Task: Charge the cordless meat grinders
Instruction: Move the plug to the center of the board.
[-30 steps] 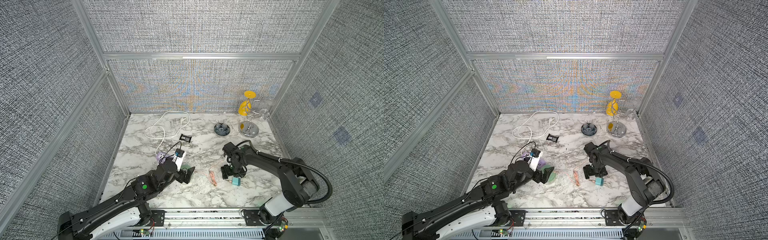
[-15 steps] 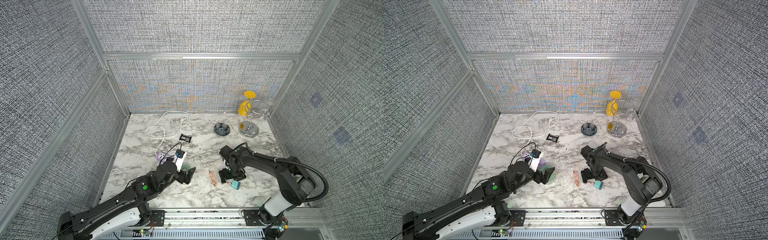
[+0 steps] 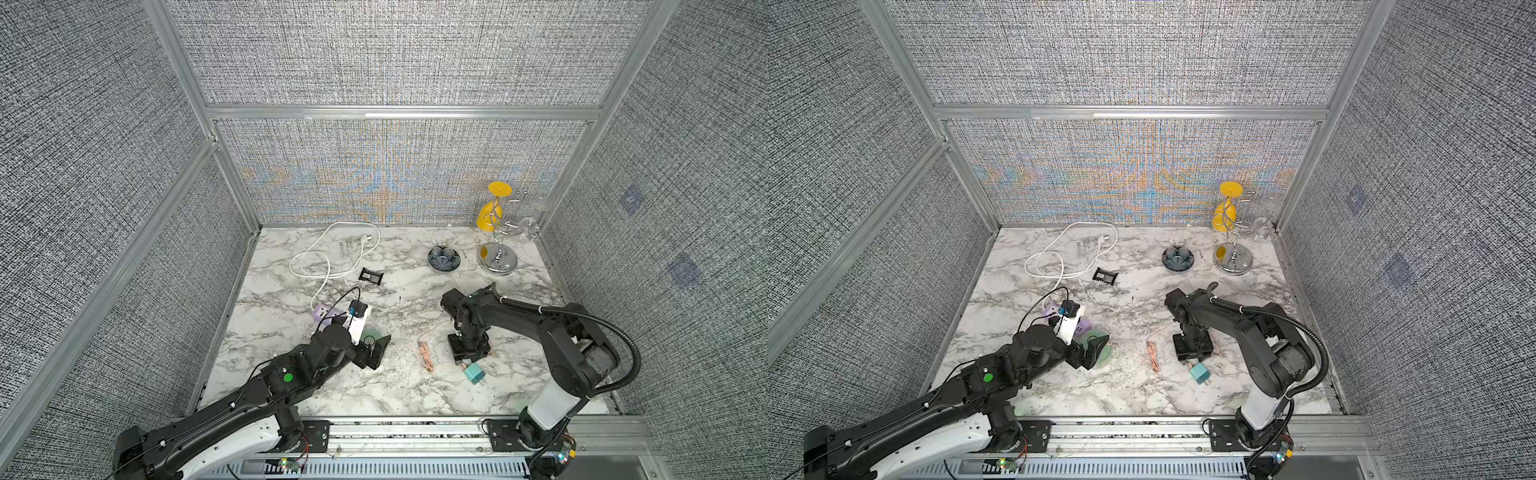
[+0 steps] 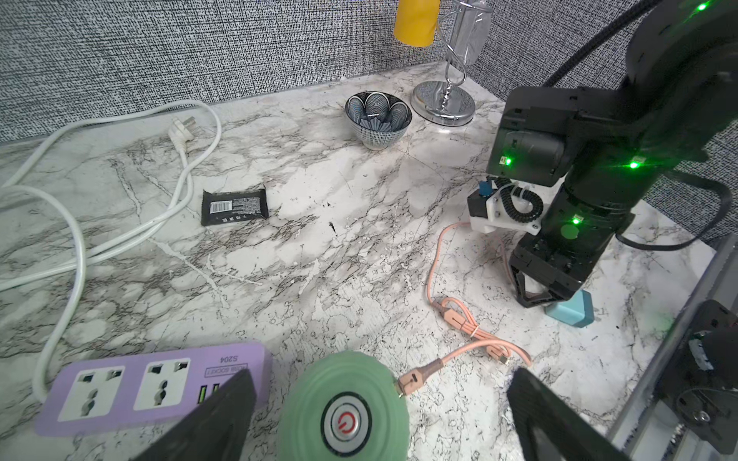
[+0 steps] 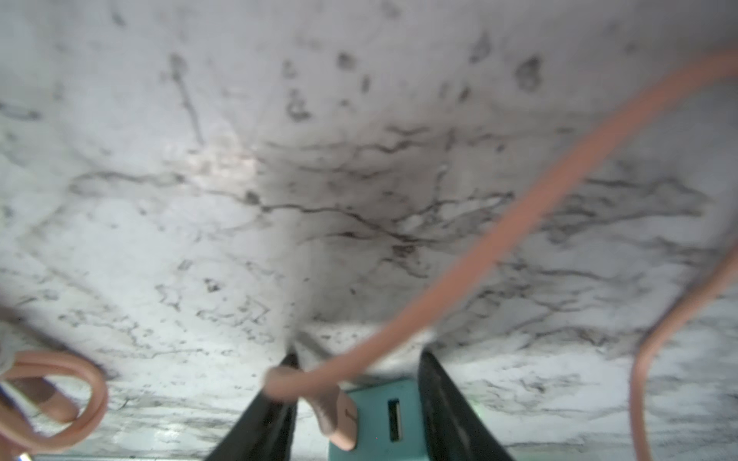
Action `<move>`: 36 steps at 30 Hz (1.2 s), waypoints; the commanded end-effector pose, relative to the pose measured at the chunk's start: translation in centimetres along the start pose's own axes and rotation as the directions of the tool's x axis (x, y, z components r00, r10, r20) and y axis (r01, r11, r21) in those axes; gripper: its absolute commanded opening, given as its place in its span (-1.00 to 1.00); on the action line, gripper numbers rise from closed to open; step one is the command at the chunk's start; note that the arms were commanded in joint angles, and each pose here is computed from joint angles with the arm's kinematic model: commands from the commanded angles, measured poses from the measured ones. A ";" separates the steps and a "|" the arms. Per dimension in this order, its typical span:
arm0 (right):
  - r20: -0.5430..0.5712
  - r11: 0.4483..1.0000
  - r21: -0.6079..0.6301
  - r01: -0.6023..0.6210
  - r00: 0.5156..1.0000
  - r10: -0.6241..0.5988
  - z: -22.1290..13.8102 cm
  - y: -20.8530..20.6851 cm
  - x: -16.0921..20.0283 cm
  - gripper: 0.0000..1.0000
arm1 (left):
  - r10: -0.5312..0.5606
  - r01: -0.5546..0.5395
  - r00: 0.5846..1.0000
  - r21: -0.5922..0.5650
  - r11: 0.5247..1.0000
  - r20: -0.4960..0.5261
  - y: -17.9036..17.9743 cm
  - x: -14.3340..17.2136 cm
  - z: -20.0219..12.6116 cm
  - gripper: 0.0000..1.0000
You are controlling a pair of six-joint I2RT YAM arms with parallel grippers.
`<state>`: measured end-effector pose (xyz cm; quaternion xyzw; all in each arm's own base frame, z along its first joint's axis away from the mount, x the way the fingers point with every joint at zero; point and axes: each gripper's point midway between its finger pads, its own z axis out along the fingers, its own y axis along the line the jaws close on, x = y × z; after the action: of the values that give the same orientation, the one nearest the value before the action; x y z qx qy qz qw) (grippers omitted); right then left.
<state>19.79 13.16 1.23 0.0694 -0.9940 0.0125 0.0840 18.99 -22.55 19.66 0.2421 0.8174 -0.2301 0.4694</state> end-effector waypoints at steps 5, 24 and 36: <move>0.097 0.998 -0.058 -0.016 0.995 0.022 0.2 0.7 -3.5 -0.42 | -0.007 0.007 1.000 0.019 1.000 0.014 -0.5 -0.7 0.3 0.98; 0.200 0.994 -0.091 0.067 0.979 -0.048 -3.1 4.4 -12.7 -1.00 | -0.014 0.014 1.000 -0.015 1.000 0.007 0.0 -0.5 0.5 0.98; 0.193 0.986 -0.140 0.091 0.979 -0.063 -4.6 5.4 -13.1 0.13 | -0.029 0.029 1.000 -0.028 0.999 0.000 0.4 0.3 0.5 0.98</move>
<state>33.37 20.46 2.81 0.0969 -0.9930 -0.0656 -0.0126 19.20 -22.50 18.78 0.2315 0.8262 -0.2250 0.4616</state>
